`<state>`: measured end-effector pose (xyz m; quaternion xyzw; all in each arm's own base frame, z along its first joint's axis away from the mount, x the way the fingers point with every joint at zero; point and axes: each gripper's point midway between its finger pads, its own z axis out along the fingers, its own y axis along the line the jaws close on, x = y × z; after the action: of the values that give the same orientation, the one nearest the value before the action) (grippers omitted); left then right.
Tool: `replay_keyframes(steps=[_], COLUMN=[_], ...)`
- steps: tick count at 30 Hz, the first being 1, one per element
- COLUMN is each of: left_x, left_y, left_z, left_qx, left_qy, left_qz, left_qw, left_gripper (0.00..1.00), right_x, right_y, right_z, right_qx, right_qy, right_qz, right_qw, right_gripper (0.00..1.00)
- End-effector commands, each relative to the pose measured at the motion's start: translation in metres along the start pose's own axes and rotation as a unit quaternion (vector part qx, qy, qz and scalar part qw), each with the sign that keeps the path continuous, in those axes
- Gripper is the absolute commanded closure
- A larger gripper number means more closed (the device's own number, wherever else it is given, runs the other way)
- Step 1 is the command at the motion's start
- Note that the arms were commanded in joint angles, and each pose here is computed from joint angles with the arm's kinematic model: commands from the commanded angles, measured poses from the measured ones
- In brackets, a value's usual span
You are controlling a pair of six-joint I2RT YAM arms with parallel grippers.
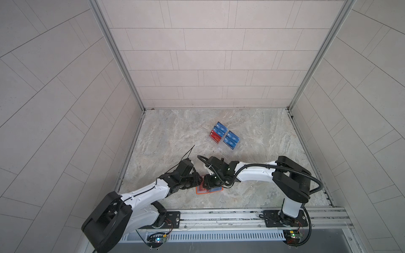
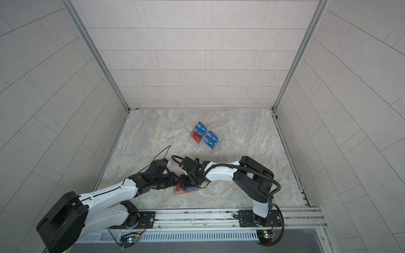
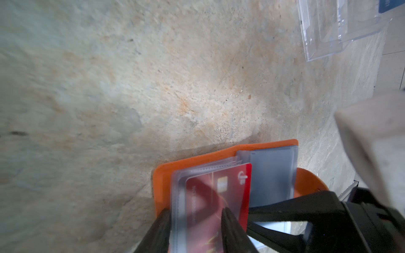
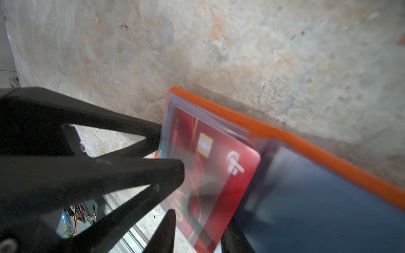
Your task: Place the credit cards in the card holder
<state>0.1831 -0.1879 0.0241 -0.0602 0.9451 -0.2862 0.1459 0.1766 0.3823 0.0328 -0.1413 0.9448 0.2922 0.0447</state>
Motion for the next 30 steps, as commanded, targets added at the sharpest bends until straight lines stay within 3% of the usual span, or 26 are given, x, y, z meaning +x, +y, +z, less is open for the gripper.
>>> replay_keyframes(steps=[1, 11, 22, 28, 30], left_x=[0.007, -0.004, 0.007, 0.013, 0.012], left_y=[0.008, 0.02, 0.014, 0.012, 0.012], left_z=[-0.002, -0.026, -0.008, -0.001, -0.001], left_qx=[-0.015, -0.077, -0.042, -0.022, -0.021], left_qy=[0.011, -0.013, 0.018, 0.026, 0.025], left_qz=[0.007, 0.034, 0.008, -0.007, -0.008], left_qw=[1.0, 0.996, 0.999, 0.999, 0.999], left_gripper=[0.57, 0.51, 0.51, 0.53, 0.54], right_x=[0.004, 0.005, 0.007, 0.009, 0.009], right_y=[-0.001, -0.016, -0.011, 0.006, 0.003], right_z=[0.009, 0.002, 0.004, 0.004, 0.002], right_qx=[0.012, 0.065, 0.069, 0.06, 0.089], right_qy=[0.012, 0.014, 0.025, 0.028, 0.035], right_qz=[-0.013, -0.027, -0.048, -0.088, -0.107], right_qw=[1.0, 0.997, 0.996, 0.994, 0.99], right_gripper=[0.63, 0.59, 0.56, 0.56, 0.56])
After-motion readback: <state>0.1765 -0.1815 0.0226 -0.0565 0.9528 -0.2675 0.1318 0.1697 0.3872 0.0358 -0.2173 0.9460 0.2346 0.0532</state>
